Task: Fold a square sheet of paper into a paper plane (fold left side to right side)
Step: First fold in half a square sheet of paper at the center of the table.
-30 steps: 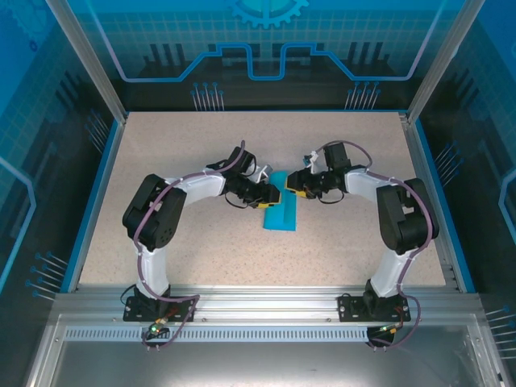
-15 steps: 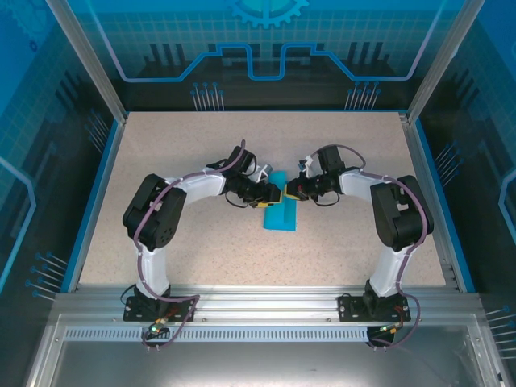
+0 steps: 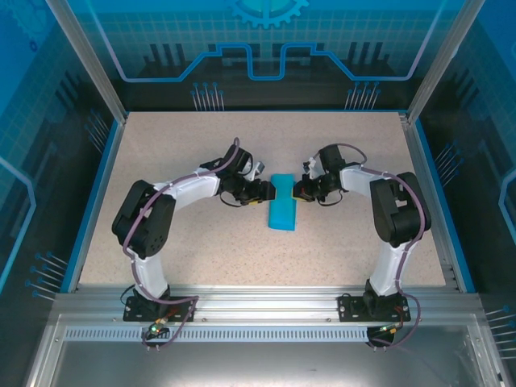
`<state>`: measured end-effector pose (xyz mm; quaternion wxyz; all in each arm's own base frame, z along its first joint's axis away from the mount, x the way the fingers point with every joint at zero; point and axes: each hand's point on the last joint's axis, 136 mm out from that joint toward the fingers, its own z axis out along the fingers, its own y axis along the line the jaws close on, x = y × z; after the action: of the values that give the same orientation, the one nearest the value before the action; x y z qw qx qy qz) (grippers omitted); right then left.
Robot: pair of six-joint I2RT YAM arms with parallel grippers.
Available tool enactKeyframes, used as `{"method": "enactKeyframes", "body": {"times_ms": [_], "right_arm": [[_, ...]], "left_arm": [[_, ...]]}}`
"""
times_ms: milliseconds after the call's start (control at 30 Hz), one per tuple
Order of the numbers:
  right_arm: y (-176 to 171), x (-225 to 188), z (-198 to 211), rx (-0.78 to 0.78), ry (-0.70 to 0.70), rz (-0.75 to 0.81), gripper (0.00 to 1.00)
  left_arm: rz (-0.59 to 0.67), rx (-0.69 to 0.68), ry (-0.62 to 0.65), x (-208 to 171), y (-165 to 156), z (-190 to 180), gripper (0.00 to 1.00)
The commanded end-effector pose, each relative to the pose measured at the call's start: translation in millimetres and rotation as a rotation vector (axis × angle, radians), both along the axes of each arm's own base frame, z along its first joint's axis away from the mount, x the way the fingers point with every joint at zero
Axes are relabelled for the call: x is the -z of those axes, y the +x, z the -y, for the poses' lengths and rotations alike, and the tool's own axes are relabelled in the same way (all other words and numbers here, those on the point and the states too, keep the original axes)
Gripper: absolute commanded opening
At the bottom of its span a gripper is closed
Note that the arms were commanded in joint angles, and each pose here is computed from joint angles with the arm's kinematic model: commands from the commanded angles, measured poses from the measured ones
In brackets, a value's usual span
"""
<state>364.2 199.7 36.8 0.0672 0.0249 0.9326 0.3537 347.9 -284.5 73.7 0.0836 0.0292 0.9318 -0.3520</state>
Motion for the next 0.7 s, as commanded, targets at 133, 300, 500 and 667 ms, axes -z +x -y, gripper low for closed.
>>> {"method": "enactKeyframes", "body": {"times_ms": [133, 300, 500, 667], "right_arm": [[-1, 13, 16, -0.004, -0.085, -0.022, 0.00], [-1, 17, 15, -0.004, -0.085, -0.028, 0.00], [-1, 20, 14, -0.006, -0.076, -0.026, 0.03], [0, 17, 13, -0.008, -0.068, -0.018, 0.14]], "left_arm": [[-0.094, -0.009, 0.053, 30, -1, 12, 0.61], [-0.127, -0.035, 0.086, 40, 4, 13, 0.56], [-0.145, -0.042, 0.103, 49, 5, 15, 0.52], [-0.152, -0.046, 0.138, 57, 4, 13, 0.47]]}}
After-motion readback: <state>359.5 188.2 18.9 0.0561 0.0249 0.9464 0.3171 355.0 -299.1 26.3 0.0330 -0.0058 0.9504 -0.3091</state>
